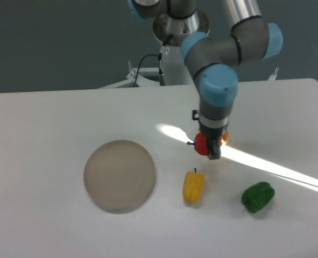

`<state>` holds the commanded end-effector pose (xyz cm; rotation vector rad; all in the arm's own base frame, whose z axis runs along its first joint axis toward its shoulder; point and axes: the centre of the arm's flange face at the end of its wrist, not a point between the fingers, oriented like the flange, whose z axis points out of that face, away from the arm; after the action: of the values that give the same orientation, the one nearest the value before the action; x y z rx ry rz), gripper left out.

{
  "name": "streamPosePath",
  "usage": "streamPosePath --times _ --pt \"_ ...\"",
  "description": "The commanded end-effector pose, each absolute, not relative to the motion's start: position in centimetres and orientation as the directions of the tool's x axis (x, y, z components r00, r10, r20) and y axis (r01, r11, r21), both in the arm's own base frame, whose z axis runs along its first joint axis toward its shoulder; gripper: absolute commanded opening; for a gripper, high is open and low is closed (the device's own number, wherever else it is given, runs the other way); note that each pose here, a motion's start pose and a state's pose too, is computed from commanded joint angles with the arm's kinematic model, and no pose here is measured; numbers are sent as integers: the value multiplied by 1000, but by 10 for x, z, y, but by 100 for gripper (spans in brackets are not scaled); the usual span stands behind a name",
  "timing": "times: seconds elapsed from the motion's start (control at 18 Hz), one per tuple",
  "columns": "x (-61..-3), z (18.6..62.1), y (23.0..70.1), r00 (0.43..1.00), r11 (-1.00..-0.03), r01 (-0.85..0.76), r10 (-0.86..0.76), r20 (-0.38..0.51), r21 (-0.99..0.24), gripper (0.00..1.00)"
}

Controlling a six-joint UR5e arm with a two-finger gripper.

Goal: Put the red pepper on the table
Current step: 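Move the red pepper beside the orange pepper and lower it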

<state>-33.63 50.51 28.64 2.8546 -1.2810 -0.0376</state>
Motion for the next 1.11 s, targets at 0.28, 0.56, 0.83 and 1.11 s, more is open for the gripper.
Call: streamPosePath --times 0.28,0.56,0.83,1.11 --pt "-313 271 510 686 -686 -727 -727 12 17 60" --pt "-300 259 520 694 -694 -720 -720 1 15 60" --pt "-304 239 525 676 -676 -737 -737 2 12 60" --pt "-308 236 525 639 -639 -769 -769 7 10 60"
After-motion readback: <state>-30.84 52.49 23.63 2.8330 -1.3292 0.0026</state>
